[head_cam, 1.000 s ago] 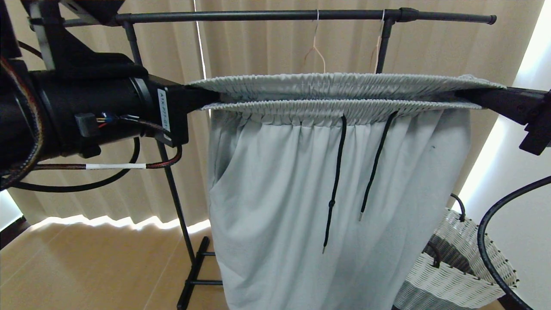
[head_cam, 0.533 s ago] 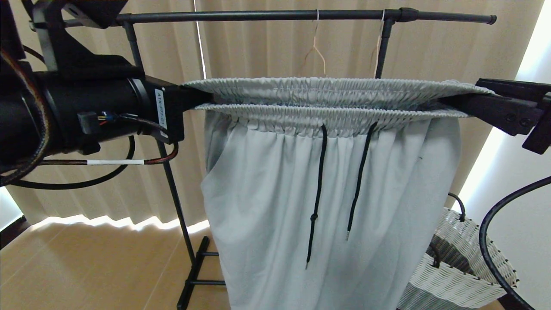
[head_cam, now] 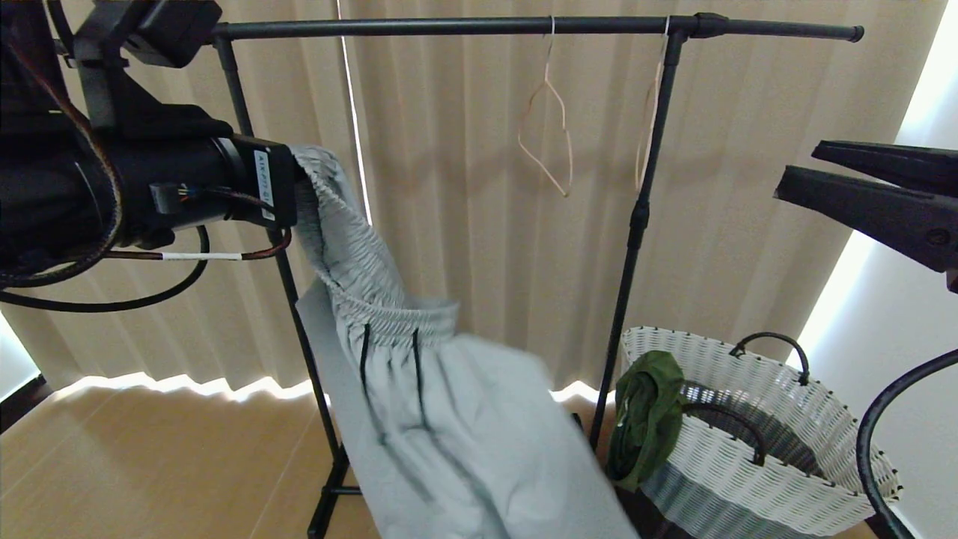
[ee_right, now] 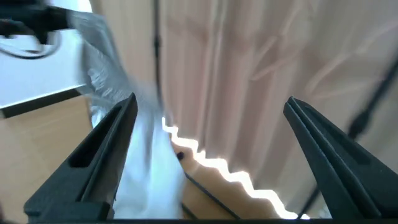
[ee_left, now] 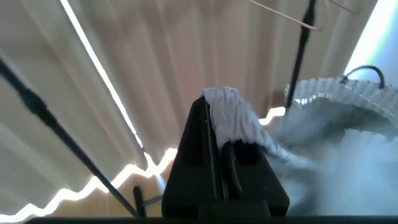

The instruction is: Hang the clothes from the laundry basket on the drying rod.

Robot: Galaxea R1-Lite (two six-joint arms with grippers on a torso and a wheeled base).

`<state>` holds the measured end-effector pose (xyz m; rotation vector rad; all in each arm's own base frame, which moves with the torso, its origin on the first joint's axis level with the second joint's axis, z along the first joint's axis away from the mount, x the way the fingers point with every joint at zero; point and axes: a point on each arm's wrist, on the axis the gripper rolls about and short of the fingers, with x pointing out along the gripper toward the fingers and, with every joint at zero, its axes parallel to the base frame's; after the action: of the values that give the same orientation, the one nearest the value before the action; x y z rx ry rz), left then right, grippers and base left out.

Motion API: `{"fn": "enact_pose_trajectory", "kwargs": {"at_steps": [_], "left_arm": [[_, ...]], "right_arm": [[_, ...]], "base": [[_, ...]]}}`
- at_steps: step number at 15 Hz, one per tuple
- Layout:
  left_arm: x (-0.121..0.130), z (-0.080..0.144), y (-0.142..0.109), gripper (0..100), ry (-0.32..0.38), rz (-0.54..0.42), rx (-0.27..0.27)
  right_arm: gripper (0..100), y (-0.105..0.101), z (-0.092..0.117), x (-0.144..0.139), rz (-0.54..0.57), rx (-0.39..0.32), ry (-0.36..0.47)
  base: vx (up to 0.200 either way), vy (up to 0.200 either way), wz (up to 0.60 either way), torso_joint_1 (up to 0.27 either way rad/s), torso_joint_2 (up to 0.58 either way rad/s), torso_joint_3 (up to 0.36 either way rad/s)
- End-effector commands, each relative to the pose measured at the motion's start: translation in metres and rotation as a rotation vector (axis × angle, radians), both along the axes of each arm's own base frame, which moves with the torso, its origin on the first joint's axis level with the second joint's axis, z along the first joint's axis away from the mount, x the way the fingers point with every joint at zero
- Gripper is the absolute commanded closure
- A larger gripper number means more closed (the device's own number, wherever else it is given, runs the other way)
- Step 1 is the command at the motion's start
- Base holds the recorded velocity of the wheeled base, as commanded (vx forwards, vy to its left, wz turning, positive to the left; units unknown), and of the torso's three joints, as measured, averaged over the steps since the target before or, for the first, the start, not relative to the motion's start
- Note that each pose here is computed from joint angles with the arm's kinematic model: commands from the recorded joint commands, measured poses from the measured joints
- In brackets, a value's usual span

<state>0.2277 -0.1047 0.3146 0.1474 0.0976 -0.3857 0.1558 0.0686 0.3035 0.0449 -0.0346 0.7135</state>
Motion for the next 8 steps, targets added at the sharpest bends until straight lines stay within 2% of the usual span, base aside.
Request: {"fn": "enact_pose_trajectory", "kwargs": {"at_steps": [1, 4, 6, 8], "left_arm": [[0.001, -0.001, 0.0, 100, 0.003, 0.002, 0.0], [0.0, -0.004, 0.002, 100, 0.01, 0.031, 0.011], [-0.008, -0.006, 0.006, 100, 0.009, 0.053, 0.016], [-0.019, -0.006, 0.02, 100, 0.005, 0.09, 0.012]], "right_arm": [[0, -0.001, 0.001, -0.003, 0.001, 0.004, -0.012], [0, -0.003, -0.007, -0.001, -0.02, -0.013, -0.012], [0, -0.008, -0.011, 0.001, -0.071, -0.053, -0.025], [0, -0.018, -0.022, 0.006, -0.197, -0.121, -0.026]], "base": [[0.0, 0.0, 0.0, 0.0, 0.0, 0.0], [0.0, 0.0, 0.0, 0.0, 0.0, 0.0], [0.0, 0.0, 0.0, 0.0, 0.0, 0.0], [0.0, 0.0, 0.0, 0.0, 0.0, 0.0]]}}
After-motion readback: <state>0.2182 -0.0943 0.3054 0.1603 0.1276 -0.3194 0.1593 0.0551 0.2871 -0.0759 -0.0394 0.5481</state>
